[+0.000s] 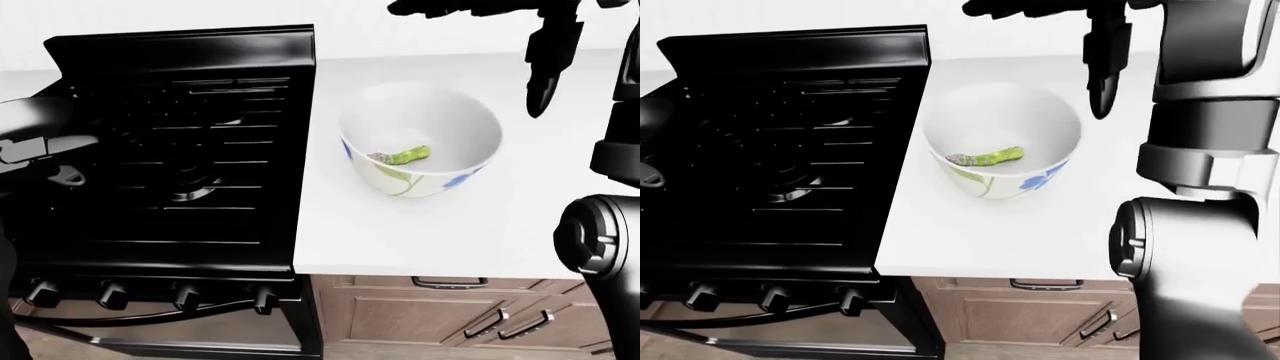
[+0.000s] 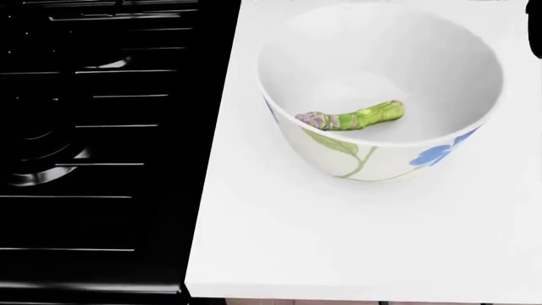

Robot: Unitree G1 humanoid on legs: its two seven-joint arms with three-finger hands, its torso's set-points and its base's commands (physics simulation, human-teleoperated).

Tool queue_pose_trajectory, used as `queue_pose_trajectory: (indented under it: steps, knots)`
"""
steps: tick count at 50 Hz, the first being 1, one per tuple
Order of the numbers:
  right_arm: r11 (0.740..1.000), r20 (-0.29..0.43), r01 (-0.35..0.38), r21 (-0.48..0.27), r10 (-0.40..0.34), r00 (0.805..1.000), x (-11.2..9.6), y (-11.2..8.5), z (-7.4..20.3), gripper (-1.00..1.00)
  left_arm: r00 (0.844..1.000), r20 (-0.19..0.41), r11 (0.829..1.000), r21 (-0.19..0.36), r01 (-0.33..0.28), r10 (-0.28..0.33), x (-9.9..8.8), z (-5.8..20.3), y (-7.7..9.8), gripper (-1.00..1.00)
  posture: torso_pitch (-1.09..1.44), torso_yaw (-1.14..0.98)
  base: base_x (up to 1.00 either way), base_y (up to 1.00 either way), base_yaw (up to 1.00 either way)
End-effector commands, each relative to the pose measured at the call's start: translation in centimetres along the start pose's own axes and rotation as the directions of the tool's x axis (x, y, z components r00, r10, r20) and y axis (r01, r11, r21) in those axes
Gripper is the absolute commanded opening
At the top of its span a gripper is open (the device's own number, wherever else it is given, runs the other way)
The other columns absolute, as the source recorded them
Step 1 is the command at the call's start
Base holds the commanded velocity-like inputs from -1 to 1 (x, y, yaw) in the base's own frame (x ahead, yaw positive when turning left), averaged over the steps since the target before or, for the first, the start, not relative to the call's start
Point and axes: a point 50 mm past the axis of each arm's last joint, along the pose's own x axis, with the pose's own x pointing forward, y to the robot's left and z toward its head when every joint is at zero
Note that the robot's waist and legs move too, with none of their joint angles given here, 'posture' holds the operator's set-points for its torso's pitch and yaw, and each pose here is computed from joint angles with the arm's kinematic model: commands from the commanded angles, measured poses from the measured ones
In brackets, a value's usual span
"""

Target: Pick the asparagus from the pan and place it in the bowl.

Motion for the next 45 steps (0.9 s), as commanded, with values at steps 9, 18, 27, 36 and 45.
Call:
queue_pose_trajectory:
  steps: [9,18,27,36,45]
  knots:
    - [0.999,-0.024,0.045,-0.026,-0.046,0.999,-2.2,-0.1,-0.3,1.0,0.997,0.078,1.0,0.009,0.001,-0.002,0.2,1.5,0.0,1.0,0.0,0.0,0.0,0.0,0.0]
    - [0.999,-0.071,0.04,-0.002,-0.04,0.997,-4.1,1.3,-1.4,1.0,0.997,0.077,1.0,0.009,0.003,-0.004,0.1,1.5,-0.1,1.0,0.0,0.0,0.0,0.0,0.0]
    - [0.997,-0.131,0.061,0.036,-0.055,0.99,-5.5,2.4,-3.0,1.0,0.997,0.077,1.0,0.011,0.003,-0.004,0.1,1.5,-0.1,1.0,0.0,0.0,0.0,0.0,0.0]
    - [0.996,-0.187,0.062,0.062,-0.049,0.981,-6.7,3.5,-4.4,1.0,0.997,0.077,1.0,0.012,0.004,-0.005,0.1,1.5,-0.1,1.0,0.0,0.0,0.0,0.0,0.0]
    - [0.996,-0.26,0.051,0.08,-0.028,0.965,-7.9,4.7,-6.0,1.0,0.997,0.076,1.0,0.012,0.004,-0.005,0.1,1.5,-0.2,1.0,0.0,0.0,0.0,0.0,0.0]
